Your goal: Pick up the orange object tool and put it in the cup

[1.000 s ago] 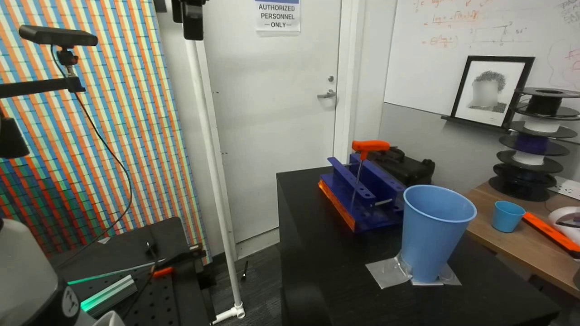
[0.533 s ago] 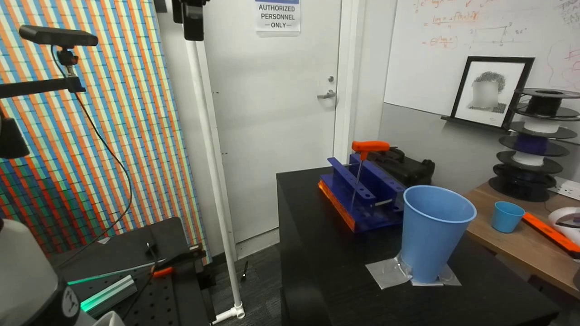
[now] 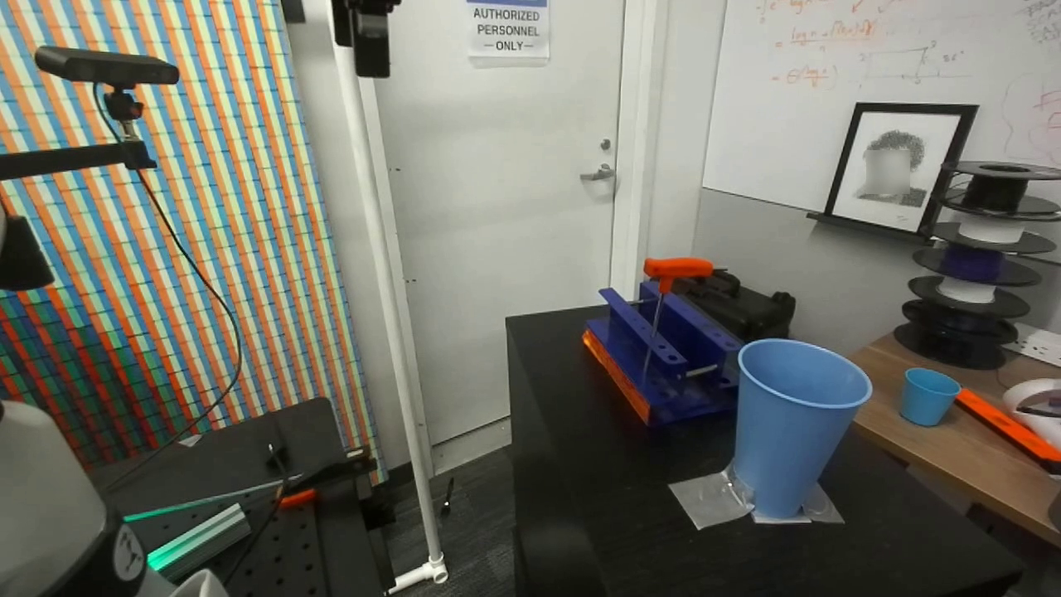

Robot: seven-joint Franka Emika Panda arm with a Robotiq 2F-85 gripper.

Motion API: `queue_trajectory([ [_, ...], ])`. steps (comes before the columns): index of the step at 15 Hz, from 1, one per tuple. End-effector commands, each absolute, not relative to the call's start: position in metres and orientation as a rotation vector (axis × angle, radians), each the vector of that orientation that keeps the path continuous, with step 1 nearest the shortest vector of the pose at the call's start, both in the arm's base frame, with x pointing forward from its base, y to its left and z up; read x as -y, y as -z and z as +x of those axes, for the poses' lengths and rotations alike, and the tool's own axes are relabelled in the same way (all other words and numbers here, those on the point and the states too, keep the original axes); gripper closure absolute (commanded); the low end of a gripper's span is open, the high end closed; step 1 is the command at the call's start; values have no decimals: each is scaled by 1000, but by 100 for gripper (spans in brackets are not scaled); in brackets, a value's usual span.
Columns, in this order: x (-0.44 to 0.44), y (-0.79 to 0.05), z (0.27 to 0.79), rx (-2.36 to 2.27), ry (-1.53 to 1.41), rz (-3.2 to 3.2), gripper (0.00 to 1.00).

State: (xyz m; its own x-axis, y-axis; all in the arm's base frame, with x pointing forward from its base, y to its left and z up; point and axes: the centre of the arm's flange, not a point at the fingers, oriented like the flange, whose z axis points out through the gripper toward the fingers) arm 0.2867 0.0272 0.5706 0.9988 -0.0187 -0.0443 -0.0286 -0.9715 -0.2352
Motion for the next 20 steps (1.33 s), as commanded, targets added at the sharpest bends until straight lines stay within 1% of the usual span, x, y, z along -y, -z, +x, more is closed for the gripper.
queue_trajectory([
  [1, -17, -577, 327, -127, 66, -2915, 0],
  [5, 6, -571, 381, -220, 196, -2912, 0],
  [12, 28, -495, 477, -382, 19, -2964, 0],
  [16, 31, -457, 518, -419, -20, -2978, 0],
  [20, 25, -435, 555, -441, -43, -3024, 0],
])
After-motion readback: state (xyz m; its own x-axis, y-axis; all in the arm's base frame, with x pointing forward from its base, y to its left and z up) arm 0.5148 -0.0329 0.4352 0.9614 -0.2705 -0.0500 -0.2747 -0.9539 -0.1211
